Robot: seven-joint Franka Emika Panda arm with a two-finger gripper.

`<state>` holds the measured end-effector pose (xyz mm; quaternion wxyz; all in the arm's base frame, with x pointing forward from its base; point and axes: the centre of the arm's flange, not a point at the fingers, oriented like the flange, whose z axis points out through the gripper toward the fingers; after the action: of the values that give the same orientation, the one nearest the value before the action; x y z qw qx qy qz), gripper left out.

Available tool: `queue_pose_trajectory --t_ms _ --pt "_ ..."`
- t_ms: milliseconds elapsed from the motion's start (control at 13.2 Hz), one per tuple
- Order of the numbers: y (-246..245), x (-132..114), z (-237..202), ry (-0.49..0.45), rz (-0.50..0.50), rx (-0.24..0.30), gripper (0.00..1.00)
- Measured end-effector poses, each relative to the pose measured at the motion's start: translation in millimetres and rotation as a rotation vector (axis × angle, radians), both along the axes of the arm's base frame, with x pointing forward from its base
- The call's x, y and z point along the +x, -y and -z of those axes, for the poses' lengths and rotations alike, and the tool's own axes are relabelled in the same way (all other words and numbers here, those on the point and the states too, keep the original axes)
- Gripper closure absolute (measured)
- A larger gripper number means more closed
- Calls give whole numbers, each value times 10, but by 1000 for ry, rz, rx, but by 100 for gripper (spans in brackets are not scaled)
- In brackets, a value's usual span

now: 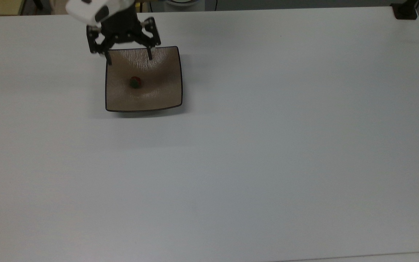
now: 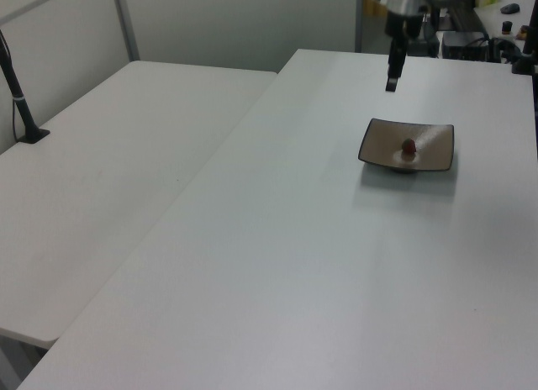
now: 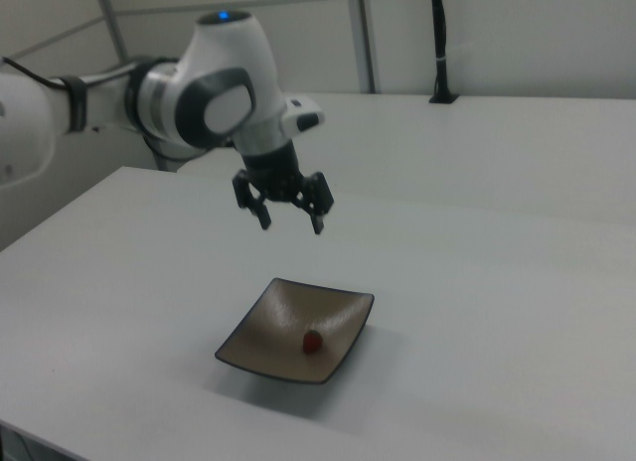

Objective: Strawberries on a ceramic plate

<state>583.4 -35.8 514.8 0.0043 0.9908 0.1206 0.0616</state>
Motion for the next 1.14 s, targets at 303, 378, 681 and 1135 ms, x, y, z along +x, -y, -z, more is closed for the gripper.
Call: queue_pose_trajectory --t_ms 303,378,681,1135 --pt "-85 -260 -615 -20 113 21 0" --pt "-129 -300 -669 -23 132 25 0" --pt "-587 -360 -780 -16 144 37 0" --pt "-1296 -334 -562 -55 58 28 0"
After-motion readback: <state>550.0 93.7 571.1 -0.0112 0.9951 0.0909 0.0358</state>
